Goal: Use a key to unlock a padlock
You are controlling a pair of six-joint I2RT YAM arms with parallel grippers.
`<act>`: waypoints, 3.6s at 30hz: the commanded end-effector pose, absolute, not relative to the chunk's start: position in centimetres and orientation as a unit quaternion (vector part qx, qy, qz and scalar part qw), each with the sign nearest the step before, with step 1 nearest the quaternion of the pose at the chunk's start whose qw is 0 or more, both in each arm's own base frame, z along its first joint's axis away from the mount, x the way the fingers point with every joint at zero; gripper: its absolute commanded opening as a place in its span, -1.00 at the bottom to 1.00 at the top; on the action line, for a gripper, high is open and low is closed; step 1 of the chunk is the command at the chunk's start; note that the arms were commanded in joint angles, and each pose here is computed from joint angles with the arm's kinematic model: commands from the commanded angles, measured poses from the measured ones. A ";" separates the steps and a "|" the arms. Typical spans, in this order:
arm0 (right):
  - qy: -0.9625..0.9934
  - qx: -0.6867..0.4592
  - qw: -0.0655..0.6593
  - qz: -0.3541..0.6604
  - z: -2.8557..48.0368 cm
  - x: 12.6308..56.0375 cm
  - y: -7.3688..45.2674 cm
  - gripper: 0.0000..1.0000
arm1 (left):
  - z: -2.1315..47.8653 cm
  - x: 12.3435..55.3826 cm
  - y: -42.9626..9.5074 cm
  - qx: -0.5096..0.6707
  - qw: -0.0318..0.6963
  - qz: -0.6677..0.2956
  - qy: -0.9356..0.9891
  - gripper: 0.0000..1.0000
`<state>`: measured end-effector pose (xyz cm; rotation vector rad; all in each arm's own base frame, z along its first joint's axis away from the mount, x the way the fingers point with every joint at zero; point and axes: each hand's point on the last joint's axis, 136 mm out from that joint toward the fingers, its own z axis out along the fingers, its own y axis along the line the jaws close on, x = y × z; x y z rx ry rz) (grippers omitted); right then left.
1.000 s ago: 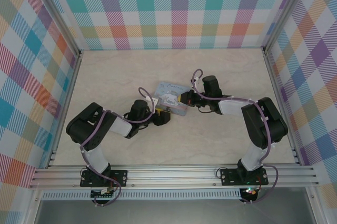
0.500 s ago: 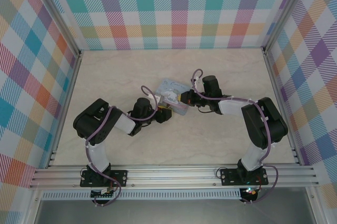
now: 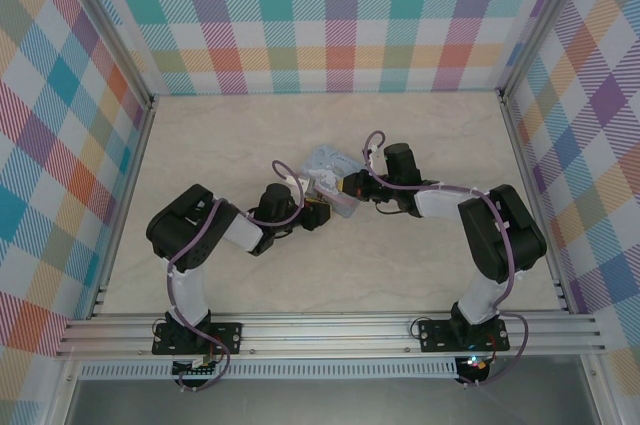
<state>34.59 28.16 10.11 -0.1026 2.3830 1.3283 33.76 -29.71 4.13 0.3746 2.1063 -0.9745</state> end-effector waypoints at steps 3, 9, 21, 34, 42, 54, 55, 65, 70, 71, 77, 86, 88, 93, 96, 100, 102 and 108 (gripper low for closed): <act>0.865 -0.037 0.183 0.466 8.9 33.6 28.4 -0.92 | 3.7 33.0 -31.3 0.148 0.370 -0.396 0.827 -0.28; 0.862 -0.042 0.188 0.469 9.2 33.6 28.5 -0.92 | 4.0 33.2 -31.2 0.140 0.372 -0.396 0.828 -0.39; 0.844 -0.112 0.282 0.443 14.7 34.0 27.6 -0.92 | 5.6 32.7 -29.9 0.095 0.358 -0.379 0.848 -0.52; 0.853 -0.204 0.315 0.363 13.1 26.8 23.5 -0.92 | 7.3 31.7 -29.5 -0.015 0.301 -0.422 0.855 -0.65; 0.852 -0.238 0.317 0.341 10.9 23.9 24.0 -0.91 | 8.7 31.5 -29.9 -0.068 0.277 -0.445 0.849 -0.73; 0.861 -0.276 0.308 0.297 8.2 24.0 25.7 -0.91 | 9.6 31.0 -31.1 -0.102 0.248 -0.467 0.843 -0.82; 0.861 -0.278 0.307 0.295 8.1 24.0 25.8 -0.91 | 9.7 31.0 -31.2 -0.103 0.246 -0.469 0.842 -0.82; 0.866 -0.290 0.308 0.265 7.3 25.1 26.4 -0.92 | 10.4 30.7 -32.5 -0.103 0.235 -0.479 0.839 -0.85; 0.869 -0.290 0.313 0.249 7.1 25.7 26.2 -0.92 | 10.0 30.6 -32.7 -0.104 0.232 -0.476 0.842 -0.85; 0.871 -0.289 0.312 0.245 6.9 25.8 26.2 -0.92 | 10.0 30.7 -32.7 -0.105 0.233 -0.475 0.842 -0.86; 0.873 -0.284 0.316 0.239 6.9 26.3 26.2 -0.92 | 9.6 30.7 -32.7 -0.106 0.231 -0.472 0.844 -0.87; 0.868 -0.284 0.324 0.247 7.3 27.0 27.0 -0.92 | 9.3 30.7 -32.7 -0.107 0.229 -0.472 0.844 -0.88; 0.867 -0.285 0.327 0.245 7.5 27.2 27.0 -0.92 | 9.2 30.7 -32.7 -0.108 0.228 -0.472 0.845 -0.88; 0.867 -0.289 0.327 0.240 7.6 27.7 27.3 -0.92 | 9.1 30.7 -32.7 -0.109 0.227 -0.472 0.845 -0.89; 0.870 -0.290 0.321 0.237 7.3 27.6 27.2 -0.92 | 9.1 30.6 -32.7 -0.109 0.227 -0.471 0.845 -0.89; 0.874 -0.290 0.315 0.228 6.8 27.5 26.9 -0.92 | 9.1 30.7 -32.7 -0.109 0.228 -0.472 0.845 -0.89; 0.874 -0.291 0.316 0.227 6.8 27.5 26.8 -0.92 | 9.2 30.6 -32.7 -0.109 0.228 -0.472 0.845 -0.89; 0.865 -0.295 0.327 0.242 7.5 27.6 27.4 -0.92 | 9.1 30.6 -32.6 -0.109 0.228 -0.472 0.845 -0.89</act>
